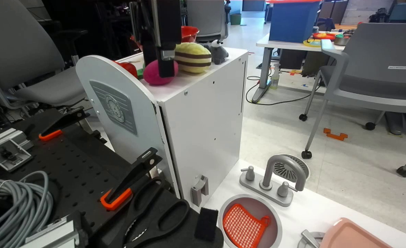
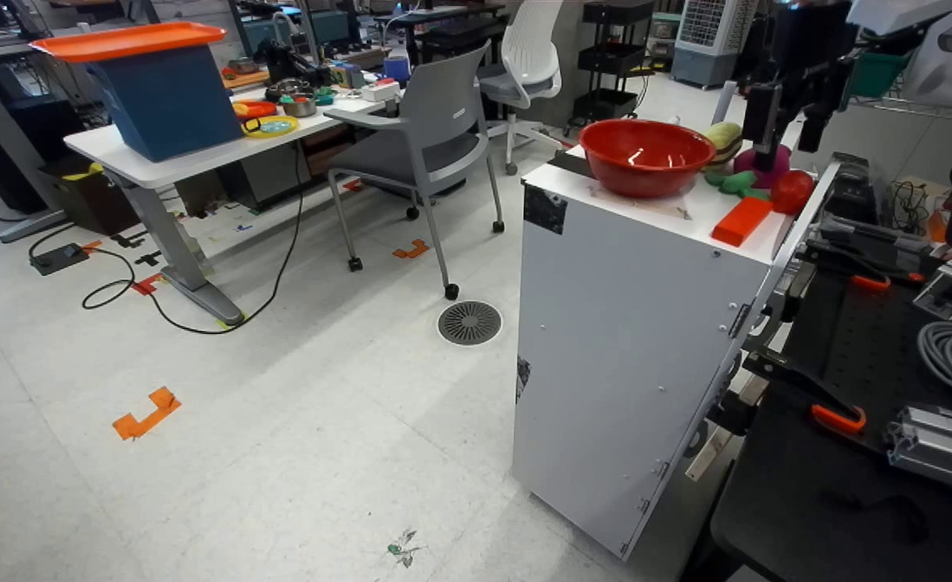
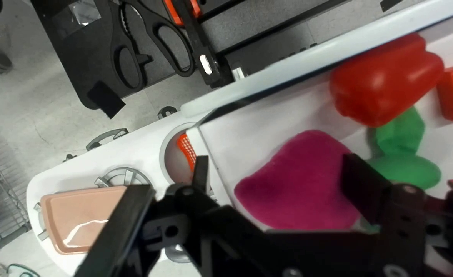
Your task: Pick up the purple toy and put it in the bowl.
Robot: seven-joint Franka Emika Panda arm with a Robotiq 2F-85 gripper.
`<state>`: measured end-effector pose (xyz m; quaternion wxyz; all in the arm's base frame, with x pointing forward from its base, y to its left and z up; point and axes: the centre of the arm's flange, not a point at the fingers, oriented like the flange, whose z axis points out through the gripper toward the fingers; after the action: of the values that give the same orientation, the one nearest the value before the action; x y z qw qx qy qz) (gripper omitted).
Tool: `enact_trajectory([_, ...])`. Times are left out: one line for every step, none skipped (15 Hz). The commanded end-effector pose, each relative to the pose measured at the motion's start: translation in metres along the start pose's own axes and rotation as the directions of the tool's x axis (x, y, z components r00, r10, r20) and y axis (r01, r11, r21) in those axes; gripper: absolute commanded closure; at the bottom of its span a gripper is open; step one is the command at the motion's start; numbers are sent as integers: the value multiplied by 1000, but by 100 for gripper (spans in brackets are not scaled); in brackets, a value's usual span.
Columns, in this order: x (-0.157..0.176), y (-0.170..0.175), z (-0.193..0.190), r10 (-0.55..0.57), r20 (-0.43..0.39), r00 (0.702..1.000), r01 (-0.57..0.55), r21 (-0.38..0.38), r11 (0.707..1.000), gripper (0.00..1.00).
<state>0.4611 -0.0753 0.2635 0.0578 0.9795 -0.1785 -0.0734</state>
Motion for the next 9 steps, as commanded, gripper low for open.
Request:
enact_trajectory([3,1,7,12,-1,1000,-12,3,1000,48])
enact_trajectory([3,1,6,15,-1,1000,-15,5,1000,55])
enact_trajectory([4,1,6,17,-2,1000,-17,6,1000,61])
enact_trajectory([4,1,5,18,-3,1000,-18,7,1000,69])
enact_trajectory([4,2,5,20,-2,1000,-20,8,1000,77])
enact_trajectory([4,2,5,23,1,1000,-23,13,1000,85])
enact_trajectory([4,2,5,25,2,1000,-25,15,1000,91])
enact_trajectory([3,3,6,26,3,1000,-27,15,1000,98])
enact_trajectory([3,3,5,28,2,1000,-28,16,999,100])
